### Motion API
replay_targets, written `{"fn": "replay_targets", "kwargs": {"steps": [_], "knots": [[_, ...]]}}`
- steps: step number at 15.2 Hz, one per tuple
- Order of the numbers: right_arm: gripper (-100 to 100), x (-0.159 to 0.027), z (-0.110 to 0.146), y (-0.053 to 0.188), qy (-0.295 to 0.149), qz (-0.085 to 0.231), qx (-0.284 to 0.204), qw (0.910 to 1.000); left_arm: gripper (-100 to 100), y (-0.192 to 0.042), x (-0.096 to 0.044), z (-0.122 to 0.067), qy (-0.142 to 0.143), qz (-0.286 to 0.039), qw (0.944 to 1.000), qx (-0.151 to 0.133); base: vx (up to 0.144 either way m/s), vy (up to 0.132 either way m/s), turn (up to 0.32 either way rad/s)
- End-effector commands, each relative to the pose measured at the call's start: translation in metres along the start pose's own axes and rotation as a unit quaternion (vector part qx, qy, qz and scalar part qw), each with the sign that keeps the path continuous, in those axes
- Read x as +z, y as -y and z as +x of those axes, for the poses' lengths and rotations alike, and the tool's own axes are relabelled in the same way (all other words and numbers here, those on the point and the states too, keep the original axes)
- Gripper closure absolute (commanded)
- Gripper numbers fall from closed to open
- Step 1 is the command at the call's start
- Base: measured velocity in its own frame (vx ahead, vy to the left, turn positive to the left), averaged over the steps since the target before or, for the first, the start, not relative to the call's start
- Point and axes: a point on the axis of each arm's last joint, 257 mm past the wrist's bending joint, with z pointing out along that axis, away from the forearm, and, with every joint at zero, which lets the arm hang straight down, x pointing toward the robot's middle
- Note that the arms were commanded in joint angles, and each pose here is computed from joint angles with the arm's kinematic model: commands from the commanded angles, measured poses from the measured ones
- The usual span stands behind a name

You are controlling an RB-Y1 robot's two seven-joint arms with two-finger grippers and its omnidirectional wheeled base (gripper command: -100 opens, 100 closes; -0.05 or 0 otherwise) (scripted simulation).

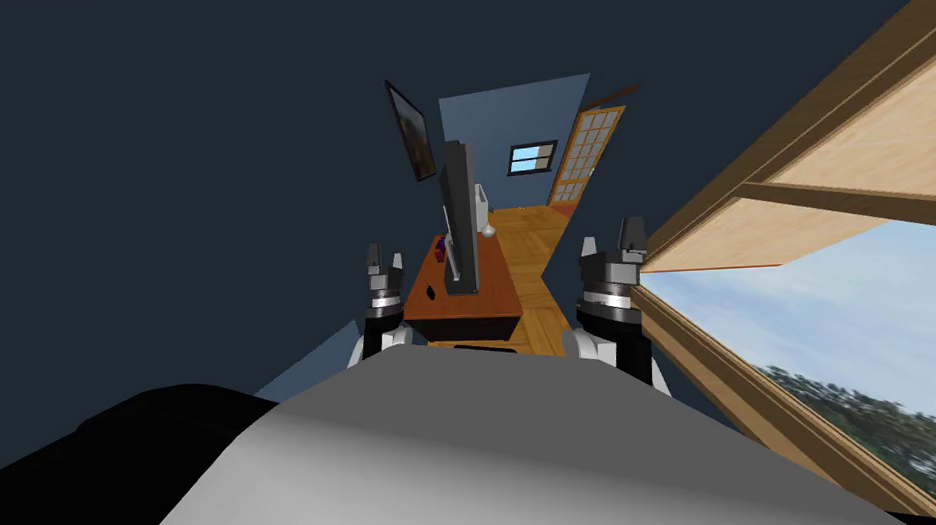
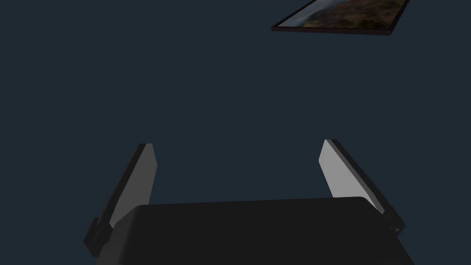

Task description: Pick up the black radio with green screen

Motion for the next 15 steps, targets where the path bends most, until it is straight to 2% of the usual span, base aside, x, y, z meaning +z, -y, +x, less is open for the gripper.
{"fn": "replay_targets", "kwargs": {"steps": [1, 3, 4, 6, 7, 8, 9, 10, 11, 12, 13, 14, 15], "knots": [[0, 0.000, 0.000, 0.000, 0.000, 0.000, 0.000, 1.0000, -100, -0.012, -0.001, -0.003, -0.005, -0.019, 0.9998, 0.006, -0.002, -0.004, -0.109], [0, 0.000, 0.000, 0.000, 0.000, 0.000, 0.000, 1.0000, -100, -0.031, -0.003, -0.009, -0.008, -0.047, 0.9987, 0.015, -0.007, -0.005, -0.220], [0, 0.000, 0.000, 0.000, 0.000, 0.000, 0.000, 1.0000, -100, -0.031, -0.003, -0.009, -0.008, -0.047, 0.9987, 0.015, -0.009, -0.001, -0.137], [0, 0.000, 0.000, 0.000, 0.000, 0.000, 0.000, 1.0000, -100, -0.054, -0.007, -0.019, -0.009, -0.083, 0.9962, 0.026, -0.009, -0.003, -0.152], [0, 0.000, 0.000, 0.000, 0.000, 0.000, 0.000, 1.0000, -100, -0.056, -0.007, -0.019, -0.009, -0.087, 0.9959, 0.026, -0.010, -0.002, -0.169], [0, 0.000, 0.000, 0.000, 0.000, 0.000, 0.000, 1.0000, -100, -0.071, -0.010, -0.026, -0.008, -0.109, 0.9935, 0.032, -0.010, -0.002, -0.215], [0, 0.000, 0.000, 0.000, 0.000, 0.000, 0.000, 1.0000, -100, -0.071, -0.010, -0.026, -0.008, -0.110, 0.9934, 0.032, -0.009, 0.001, -0.163], [0, 0.000, 0.000, 0.000, 0.000, 0.000, 0.000, 1.0000, -100, -0.085, -0.014, -0.035, -0.006, -0.132, 0.9905, 0.039, -0.010, 0.000, -0.189], [0, 0.000, 0.000, 0.000, 0.000, 0.000, 0.000, 1.0000, -100, -0.087, -0.015, -0.035, -0.005, -0.136, 0.9900, 0.039, -0.010, 0.002, -0.160], [0, 0.000, 0.000, 0.000, 0.000, 0.000, 0.000, 1.0000, -100, -0.102, -0.019, -0.045, -0.002, -0.159, 0.9862, 0.046, -0.011, 0.001, -0.180], [0, 0.000, 0.000, 0.000, 0.000, 0.000, 0.000, 1.0000, -100, -0.104, -0.020, -0.045, -0.001, -0.163, 0.9855, 0.046, -0.011, 0.002, -0.160], [0, 0.000, 0.000, 0.000, 0.000, 0.000, 0.000, 1.0000, -100, -0.117, -0.025, -0.056, 0.003, -0.183, 0.9816, 0.053, -0.012, 0.000, -0.204], [0, 0.000, 0.000, 0.000, 0.000, 0.000, 0.000, 1.0000, -100, -0.121, -0.026, -0.056, 0.004, -0.192, 0.9800, 0.053, -0.011, 0.003, -0.205]]}}
